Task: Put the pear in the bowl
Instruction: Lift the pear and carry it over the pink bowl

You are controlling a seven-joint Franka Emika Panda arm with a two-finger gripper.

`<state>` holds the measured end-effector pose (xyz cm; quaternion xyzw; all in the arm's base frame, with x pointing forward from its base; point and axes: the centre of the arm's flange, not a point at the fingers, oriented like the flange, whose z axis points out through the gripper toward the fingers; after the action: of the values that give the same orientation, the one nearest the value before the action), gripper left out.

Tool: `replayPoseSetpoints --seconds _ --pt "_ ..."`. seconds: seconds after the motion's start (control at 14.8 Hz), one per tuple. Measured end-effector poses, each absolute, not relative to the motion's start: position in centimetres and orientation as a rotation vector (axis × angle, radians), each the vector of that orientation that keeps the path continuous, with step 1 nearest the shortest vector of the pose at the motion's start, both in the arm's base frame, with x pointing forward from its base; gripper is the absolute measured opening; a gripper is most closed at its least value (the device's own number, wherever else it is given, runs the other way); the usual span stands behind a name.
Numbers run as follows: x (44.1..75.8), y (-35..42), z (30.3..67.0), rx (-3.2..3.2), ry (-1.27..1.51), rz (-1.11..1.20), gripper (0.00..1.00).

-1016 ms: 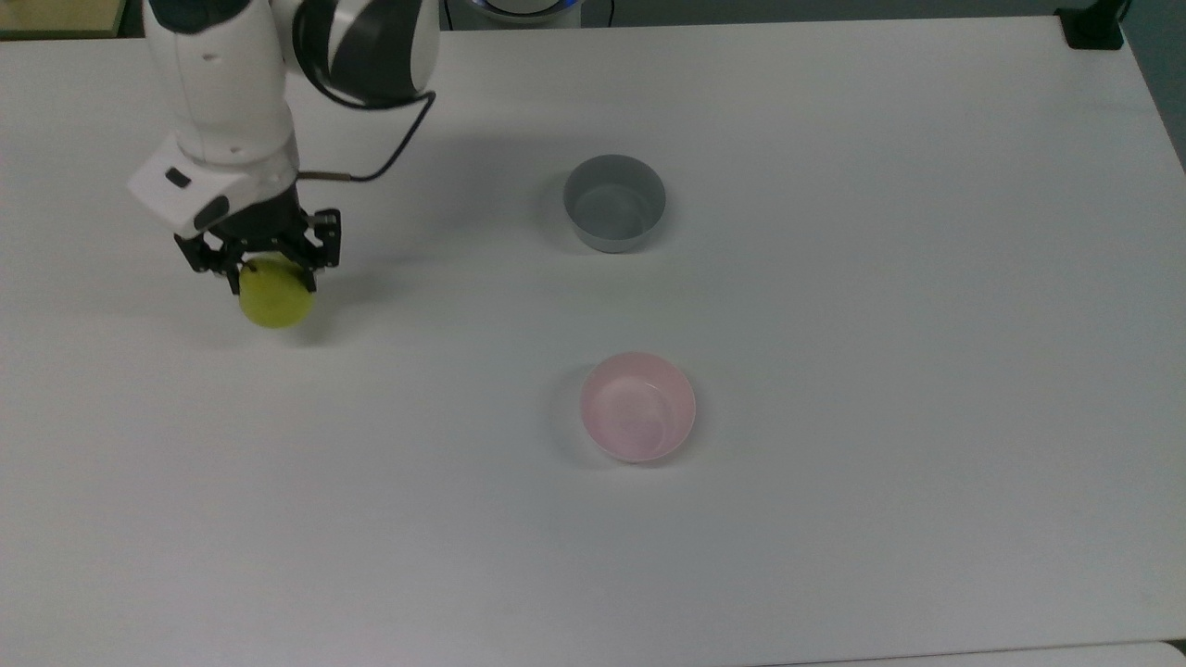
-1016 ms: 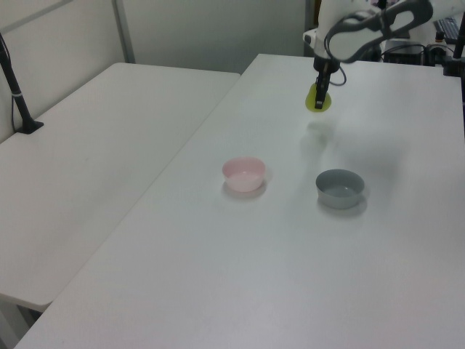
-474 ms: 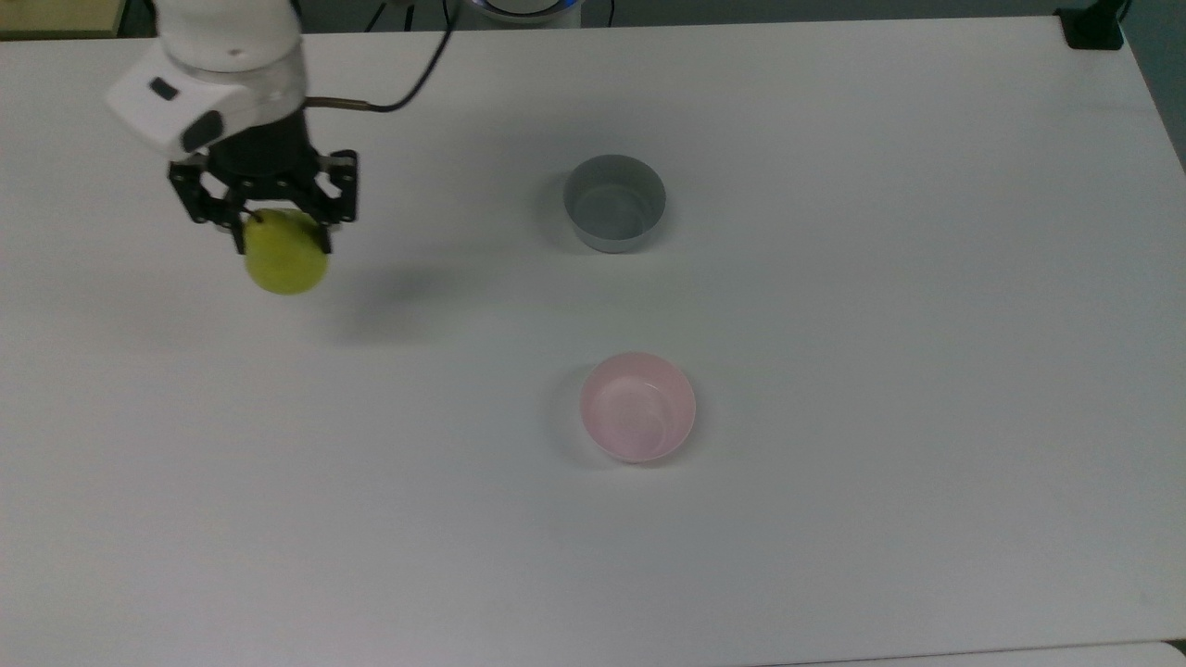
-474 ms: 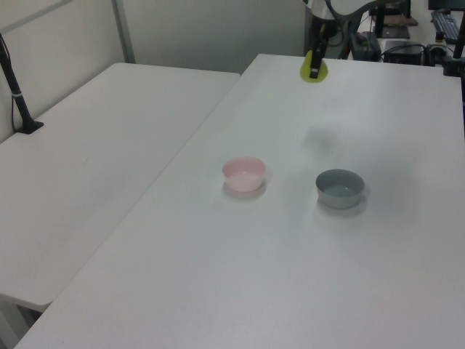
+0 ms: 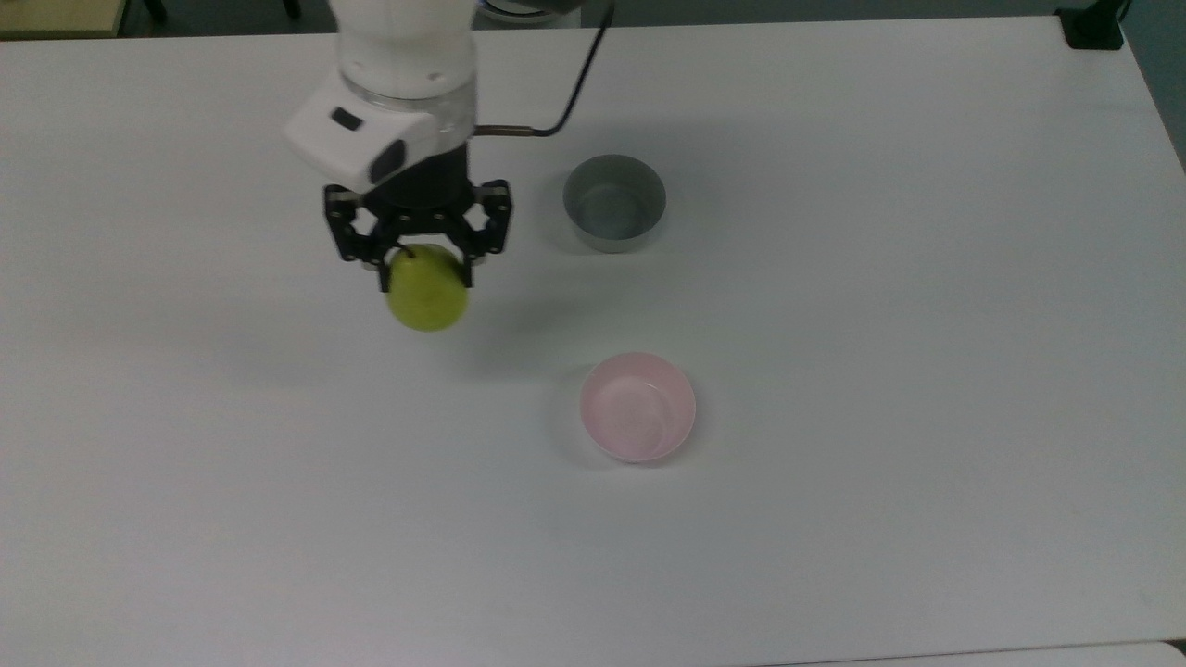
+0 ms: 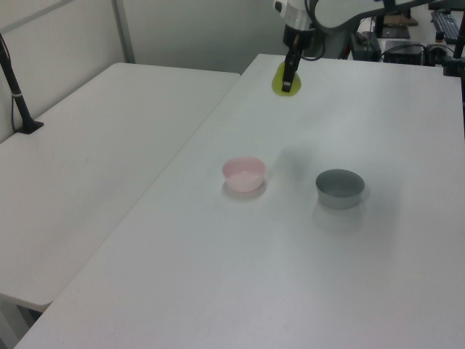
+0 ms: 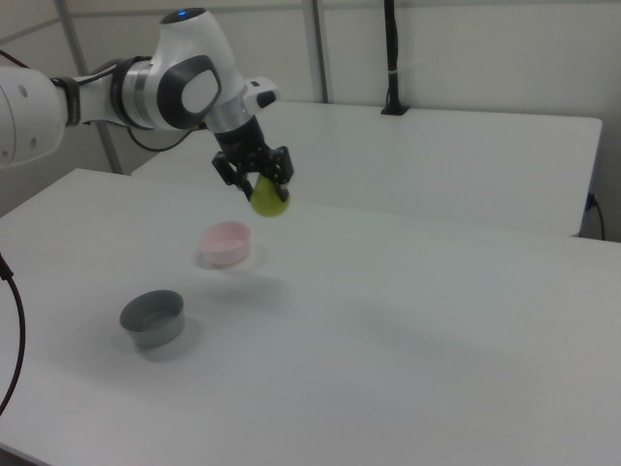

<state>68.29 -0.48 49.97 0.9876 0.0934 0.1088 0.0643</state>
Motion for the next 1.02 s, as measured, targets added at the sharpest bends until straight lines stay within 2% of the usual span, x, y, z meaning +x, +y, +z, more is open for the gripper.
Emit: replayPoseSetpoints --seconds 0.41,0.74,1.02 --pt "69.1 8.5 49.7 3.011 0.312 0.372 0.70" --pt "69.5 12.9 49.1 3.009 0.331 0.386 0.70" --pt "70.2 14.6 46.7 2.996 0.362 0.368 0.70"
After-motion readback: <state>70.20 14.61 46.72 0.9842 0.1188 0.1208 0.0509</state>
